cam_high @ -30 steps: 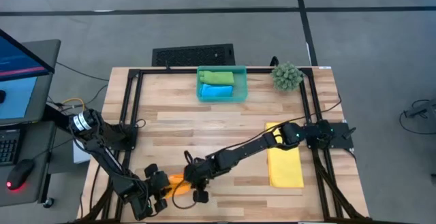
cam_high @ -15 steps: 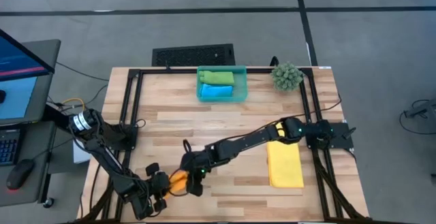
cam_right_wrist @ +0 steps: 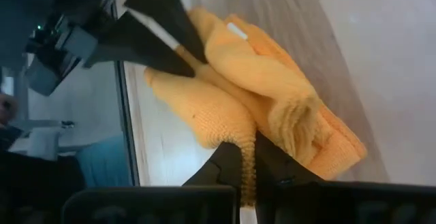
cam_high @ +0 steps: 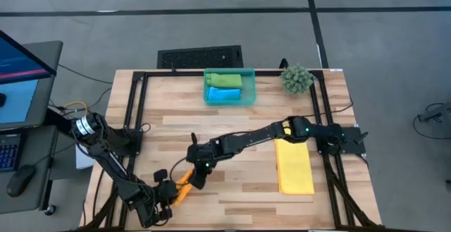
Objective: Roll microfiber towels into tight, uniform cylinder then place into a basket
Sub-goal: Roll the orange towel
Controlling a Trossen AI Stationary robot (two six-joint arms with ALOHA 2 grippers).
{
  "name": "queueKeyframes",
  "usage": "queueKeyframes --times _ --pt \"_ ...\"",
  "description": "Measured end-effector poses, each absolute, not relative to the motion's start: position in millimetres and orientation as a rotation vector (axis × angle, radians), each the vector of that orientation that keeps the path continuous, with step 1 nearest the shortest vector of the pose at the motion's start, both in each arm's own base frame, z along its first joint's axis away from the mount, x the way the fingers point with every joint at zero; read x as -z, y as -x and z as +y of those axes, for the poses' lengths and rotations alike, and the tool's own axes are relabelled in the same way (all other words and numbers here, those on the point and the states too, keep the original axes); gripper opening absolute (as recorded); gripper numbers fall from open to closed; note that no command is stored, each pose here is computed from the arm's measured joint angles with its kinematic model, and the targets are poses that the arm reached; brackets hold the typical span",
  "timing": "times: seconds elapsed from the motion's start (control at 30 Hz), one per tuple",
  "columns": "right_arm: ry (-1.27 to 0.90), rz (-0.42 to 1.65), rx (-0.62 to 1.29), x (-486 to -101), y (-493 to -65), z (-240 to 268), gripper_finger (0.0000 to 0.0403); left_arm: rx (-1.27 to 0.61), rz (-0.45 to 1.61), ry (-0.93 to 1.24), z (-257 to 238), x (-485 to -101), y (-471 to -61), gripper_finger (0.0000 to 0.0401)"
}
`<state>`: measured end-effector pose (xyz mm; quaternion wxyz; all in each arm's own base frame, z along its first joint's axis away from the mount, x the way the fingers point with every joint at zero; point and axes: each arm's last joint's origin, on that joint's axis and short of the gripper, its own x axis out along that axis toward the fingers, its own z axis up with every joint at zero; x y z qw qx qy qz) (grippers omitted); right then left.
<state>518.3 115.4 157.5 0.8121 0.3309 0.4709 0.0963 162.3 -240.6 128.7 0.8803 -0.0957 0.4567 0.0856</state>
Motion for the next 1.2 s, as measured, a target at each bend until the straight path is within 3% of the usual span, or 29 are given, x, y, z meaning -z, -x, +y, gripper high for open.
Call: queueKeyframes --times 0.47,0.87,1.2 --pt "-0.858 1.031 -0.168 -153.4 -524.3 86.1 0.0025 -0.169 0.915 0.129 -233.4 -130.0 -177.3 0.0077" --pt "-0.684 1.113 -0.169 -146.3 -511.4 111.9 0.0021 -0.130 0.900 0.131 -242.0 -133.1 -165.0 0.0077" --pt "-0.664 1.120 -0.134 -144.9 -510.3 109.9 0.0022 -0.108 0.887 0.164 -236.6 -153.3 -161.5 0.0077"
